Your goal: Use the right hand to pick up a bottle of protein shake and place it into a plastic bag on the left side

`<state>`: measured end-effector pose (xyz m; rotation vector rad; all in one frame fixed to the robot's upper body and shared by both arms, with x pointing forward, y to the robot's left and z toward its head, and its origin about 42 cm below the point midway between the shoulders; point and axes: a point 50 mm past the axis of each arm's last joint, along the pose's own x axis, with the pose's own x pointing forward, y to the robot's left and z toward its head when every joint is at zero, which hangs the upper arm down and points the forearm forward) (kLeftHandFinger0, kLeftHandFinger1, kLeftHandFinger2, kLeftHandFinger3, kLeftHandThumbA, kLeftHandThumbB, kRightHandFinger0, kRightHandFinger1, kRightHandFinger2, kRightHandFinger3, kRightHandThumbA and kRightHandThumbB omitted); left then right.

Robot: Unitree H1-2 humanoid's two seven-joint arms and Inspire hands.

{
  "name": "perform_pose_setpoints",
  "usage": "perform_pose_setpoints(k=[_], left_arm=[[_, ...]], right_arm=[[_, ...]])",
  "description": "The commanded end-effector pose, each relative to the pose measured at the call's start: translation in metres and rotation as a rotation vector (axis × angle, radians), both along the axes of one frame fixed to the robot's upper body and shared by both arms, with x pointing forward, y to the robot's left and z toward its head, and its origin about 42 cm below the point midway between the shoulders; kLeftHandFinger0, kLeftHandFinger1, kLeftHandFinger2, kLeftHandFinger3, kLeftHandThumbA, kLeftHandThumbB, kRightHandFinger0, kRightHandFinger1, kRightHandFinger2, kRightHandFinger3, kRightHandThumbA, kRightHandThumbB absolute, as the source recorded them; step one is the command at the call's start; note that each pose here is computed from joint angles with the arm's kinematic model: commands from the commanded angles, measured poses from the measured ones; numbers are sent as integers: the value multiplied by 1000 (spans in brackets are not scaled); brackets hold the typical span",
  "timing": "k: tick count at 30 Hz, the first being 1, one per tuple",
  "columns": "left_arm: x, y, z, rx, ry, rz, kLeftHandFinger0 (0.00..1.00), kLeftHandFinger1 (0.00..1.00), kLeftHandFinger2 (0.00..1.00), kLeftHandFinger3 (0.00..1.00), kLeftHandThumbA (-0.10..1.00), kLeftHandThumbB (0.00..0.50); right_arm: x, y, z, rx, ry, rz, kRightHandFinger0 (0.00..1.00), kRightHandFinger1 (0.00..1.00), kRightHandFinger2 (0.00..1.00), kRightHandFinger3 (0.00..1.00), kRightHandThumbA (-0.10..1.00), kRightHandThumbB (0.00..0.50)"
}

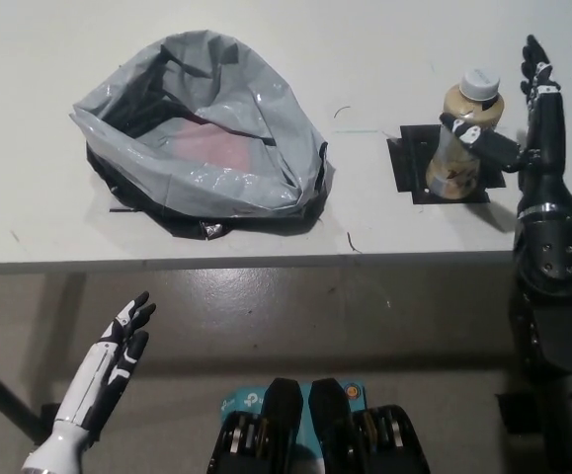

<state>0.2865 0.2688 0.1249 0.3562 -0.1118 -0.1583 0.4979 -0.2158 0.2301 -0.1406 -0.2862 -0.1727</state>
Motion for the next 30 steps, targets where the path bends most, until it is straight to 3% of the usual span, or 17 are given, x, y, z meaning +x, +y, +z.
perform_pose_setpoints(k=[1,4,10,11,14,16,18,19,20,21,22,23,24,26,29,30], left_arm=[[6,2,17,28,-69,-27,1000,1000,1000,1000,1000,190],[5,2,17,20,-72,-27,1000,1000,1000,1000,993,187],[5,2,18,25,-74,-32,1000,1000,1000,1000,1000,193],[6,3,19,20,-76,-31,1000,1000,1000,1000,1000,196],[6,2,20,17,-78,-35,1000,1000,1000,1000,993,185],[6,2,21,20,-76,-36,1000,1000,1000,1000,991,183],[6,0,20,7,-75,-38,1000,1000,1000,1000,989,184],[6,0,20,3,-77,-39,1000,1000,1000,1000,989,184],[6,0,19,3,-77,-40,1000,1000,1000,1000,988,185],[6,0,19,3,-77,-40,1000,1000,1000,1000,987,185],[8,1,22,11,-83,-38,1000,1000,1000,1000,992,194],[10,1,24,9,-87,-37,1000,1000,1000,1000,997,201],[12,1,25,1,-90,-40,1000,1000,1000,1000,995,200],[13,1,25,4,-93,-44,1000,1000,1000,1000,1000,207],[14,1,26,8,-93,-47,1000,1000,1000,1000,995,210],[14,1,27,17,-94,-47,1000,1000,1000,1000,986,213]], right_arm=[[13,7,34,35,-102,44,1000,1000,1000,1000,965,457],[13,16,23,3,-104,88,1000,1000,1000,1000,979,500],[18,19,8,25,-64,100,1000,1000,1000,1000,981,500],[21,21,12,70,-57,106,1000,1000,1000,1000,969,472],[24,22,15,91,-61,119,1000,1000,1000,1000,957,482],[28,27,21,122,-46,126,1000,1000,1000,1000,922,499],[32,32,26,172,-37,99,1000,1000,1000,1000,794,500],[36,33,28,192,-12,89,812,742,847,1000,695,476],[38,33,29,199,-2,87,543,505,670,856,650,473],[38,33,29,200,-2,87,539,484,661,836,651,474],[42,36,37,87,26,78,108,97,189,253,484,369],[43,41,46,18,38,103,4,25,130,34,321,297],[42,44,51,6,37,116,0,70,246,80,307,286],[41,45,55,32,38,128,0,113,347,192,340,267],[37,45,58,71,33,146,0,119,358,253,354,260],[34,42,60,72,19,140,0,129,361,247,314,258]])
